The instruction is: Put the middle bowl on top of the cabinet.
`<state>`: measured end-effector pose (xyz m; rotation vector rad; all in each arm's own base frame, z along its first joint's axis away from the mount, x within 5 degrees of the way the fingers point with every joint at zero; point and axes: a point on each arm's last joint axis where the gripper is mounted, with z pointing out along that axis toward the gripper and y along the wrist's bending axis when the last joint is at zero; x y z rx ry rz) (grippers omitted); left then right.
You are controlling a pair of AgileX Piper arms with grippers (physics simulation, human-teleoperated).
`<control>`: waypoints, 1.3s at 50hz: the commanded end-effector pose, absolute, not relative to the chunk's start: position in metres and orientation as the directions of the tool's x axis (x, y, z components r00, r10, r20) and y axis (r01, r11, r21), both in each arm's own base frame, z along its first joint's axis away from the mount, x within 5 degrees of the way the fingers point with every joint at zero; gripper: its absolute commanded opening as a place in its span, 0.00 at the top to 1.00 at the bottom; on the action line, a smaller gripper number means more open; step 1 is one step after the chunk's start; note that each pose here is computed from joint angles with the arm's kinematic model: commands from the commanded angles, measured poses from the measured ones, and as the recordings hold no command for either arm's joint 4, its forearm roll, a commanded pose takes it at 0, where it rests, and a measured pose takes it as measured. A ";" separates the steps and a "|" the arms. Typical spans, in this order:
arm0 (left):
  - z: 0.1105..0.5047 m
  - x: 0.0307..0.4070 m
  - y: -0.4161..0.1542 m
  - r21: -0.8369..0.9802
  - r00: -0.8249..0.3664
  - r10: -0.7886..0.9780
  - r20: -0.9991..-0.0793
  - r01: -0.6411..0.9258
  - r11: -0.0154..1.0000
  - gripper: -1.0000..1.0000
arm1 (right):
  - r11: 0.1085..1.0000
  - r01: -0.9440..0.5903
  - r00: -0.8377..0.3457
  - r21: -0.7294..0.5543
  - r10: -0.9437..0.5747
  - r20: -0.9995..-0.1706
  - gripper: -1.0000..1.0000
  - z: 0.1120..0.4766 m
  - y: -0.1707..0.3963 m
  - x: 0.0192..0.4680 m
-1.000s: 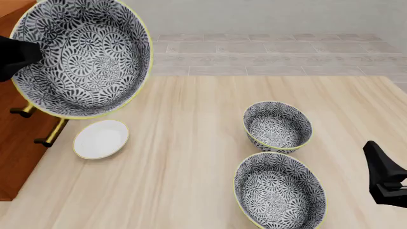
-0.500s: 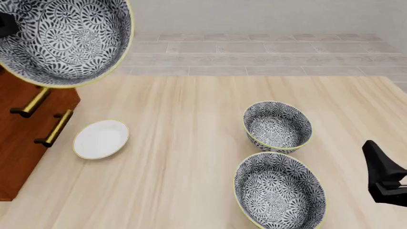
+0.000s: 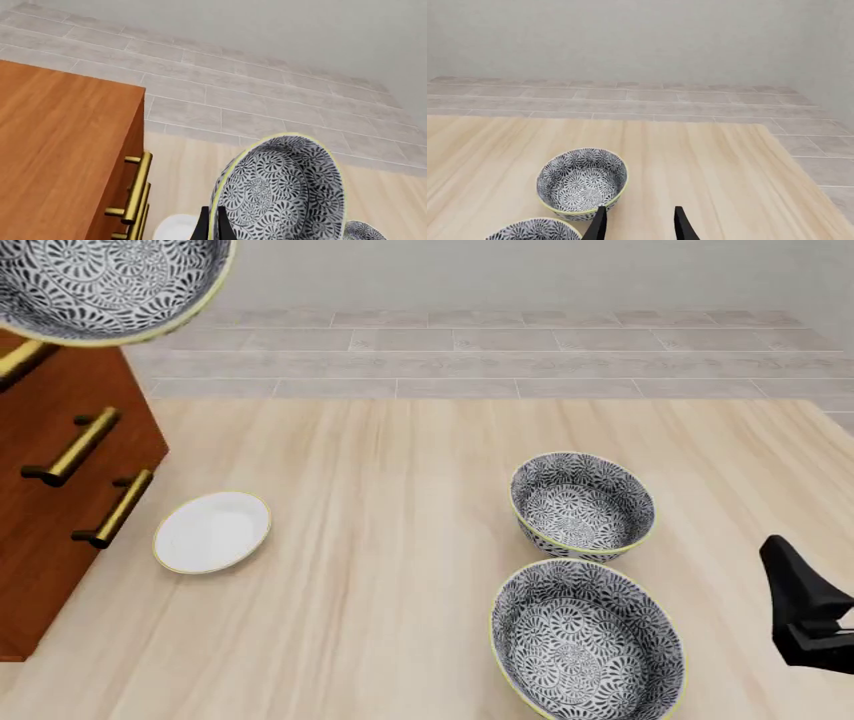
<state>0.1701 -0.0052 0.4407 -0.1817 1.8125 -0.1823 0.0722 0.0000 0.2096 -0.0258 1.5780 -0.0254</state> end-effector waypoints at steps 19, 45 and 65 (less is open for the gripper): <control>0.474 0.182 0.021 -0.256 -0.140 -0.278 -0.950 -0.157 0.954 1.00 | 0.999 -0.003 -0.014 -0.035 -0.035 -0.999 0.00 0.210 0.000 0.076; 0.482 0.189 0.046 -0.281 -0.087 -0.315 -0.945 -0.273 0.920 1.00 | 0.999 -0.005 -0.019 -0.038 -0.038 -0.999 0.00 0.209 0.000 0.075; 0.486 0.201 0.064 -0.330 -0.073 -0.376 -0.924 -0.347 0.878 1.00 | 0.999 -0.006 -0.020 -0.038 -0.038 -0.999 0.00 0.209 0.000 0.076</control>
